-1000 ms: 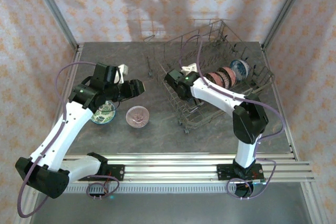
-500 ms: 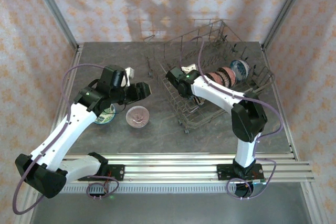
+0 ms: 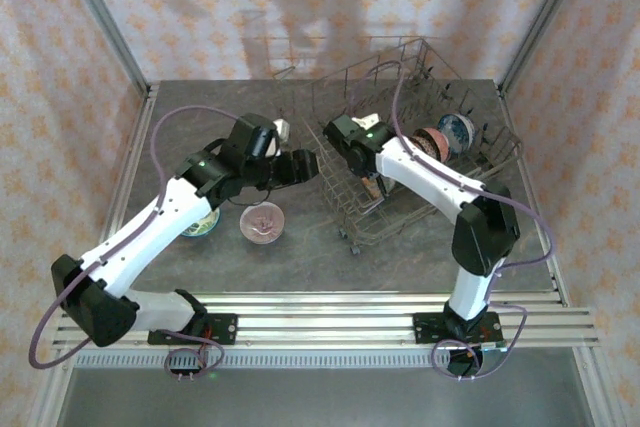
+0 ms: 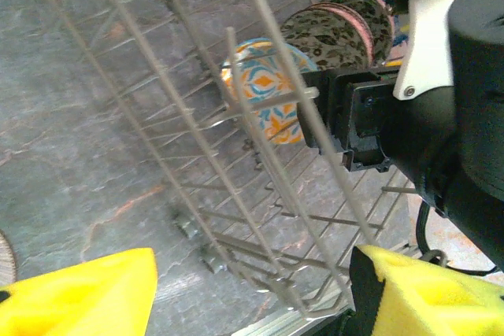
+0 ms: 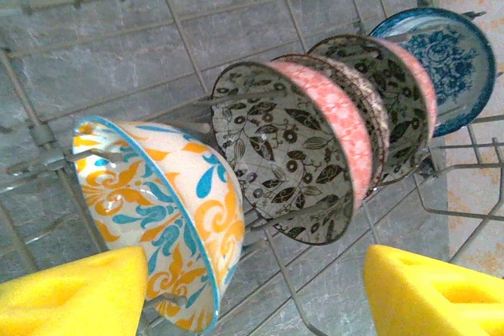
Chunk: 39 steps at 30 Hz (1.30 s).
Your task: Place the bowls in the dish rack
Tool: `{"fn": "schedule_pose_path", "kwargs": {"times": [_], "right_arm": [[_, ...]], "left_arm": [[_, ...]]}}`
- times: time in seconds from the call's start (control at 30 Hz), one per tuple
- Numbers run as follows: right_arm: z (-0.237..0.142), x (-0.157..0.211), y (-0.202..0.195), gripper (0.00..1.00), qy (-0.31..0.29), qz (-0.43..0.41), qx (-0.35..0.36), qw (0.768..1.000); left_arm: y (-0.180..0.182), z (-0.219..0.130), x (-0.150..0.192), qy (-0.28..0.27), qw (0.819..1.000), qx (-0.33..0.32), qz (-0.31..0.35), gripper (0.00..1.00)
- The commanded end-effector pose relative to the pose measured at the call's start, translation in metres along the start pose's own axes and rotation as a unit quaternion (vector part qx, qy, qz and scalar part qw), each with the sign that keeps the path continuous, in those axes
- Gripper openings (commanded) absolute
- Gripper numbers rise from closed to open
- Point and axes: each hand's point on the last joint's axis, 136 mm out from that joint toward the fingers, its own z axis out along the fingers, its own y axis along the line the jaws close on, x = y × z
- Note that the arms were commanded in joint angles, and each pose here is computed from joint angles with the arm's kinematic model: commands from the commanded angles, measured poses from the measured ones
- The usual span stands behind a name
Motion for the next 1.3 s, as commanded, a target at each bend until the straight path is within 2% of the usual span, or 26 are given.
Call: {"fn": "schedule_pose_path", "kwargs": {"times": [0.0,0.33,0.47,0.57,0.73,1.07,1.13,1.27], "right_arm": [[-0.019,-0.011,-0.026,0.72,-0.012,0.032,-0.008,0.999],[-0.030,-0.012,-0.076,0.73,-0.033,0.093,-0.005,0.995],[-0.035,-0.004,-0.092,0.73,-0.046,0.115,-0.010,0.992],[-0.033,0.006,-0.097,0.73,-0.044,0.125,-0.018,0.991],[-0.027,0.019,-0.102,0.73,-0.037,0.135,-0.026,0.990],[-0.023,0.023,-0.115,0.73,-0.035,0.163,-0.038,0.985],[-0.022,0.023,-0.117,0.73,-0.034,0.168,-0.037,0.984],[-0.018,0.021,-0.123,0.73,-0.030,0.176,-0.032,0.983]], "left_arm": [[-0.021,0.003,-0.012,-0.024,1.000,0.006,0.015,0.67],[-0.043,0.036,-0.001,0.001,0.999,-0.037,0.033,0.68],[-0.048,0.056,0.005,0.014,0.999,-0.038,0.024,0.65],[-0.051,0.068,0.007,0.024,0.999,-0.037,0.020,0.59],[-0.056,0.078,0.004,0.023,0.999,-0.034,0.013,0.37],[-0.050,0.067,-0.004,0.019,0.999,-0.039,0.027,0.05],[-0.049,0.062,-0.006,0.026,0.998,-0.038,0.036,0.00],[-0.043,0.052,-0.005,0.054,0.995,-0.046,0.070,0.00]]}}
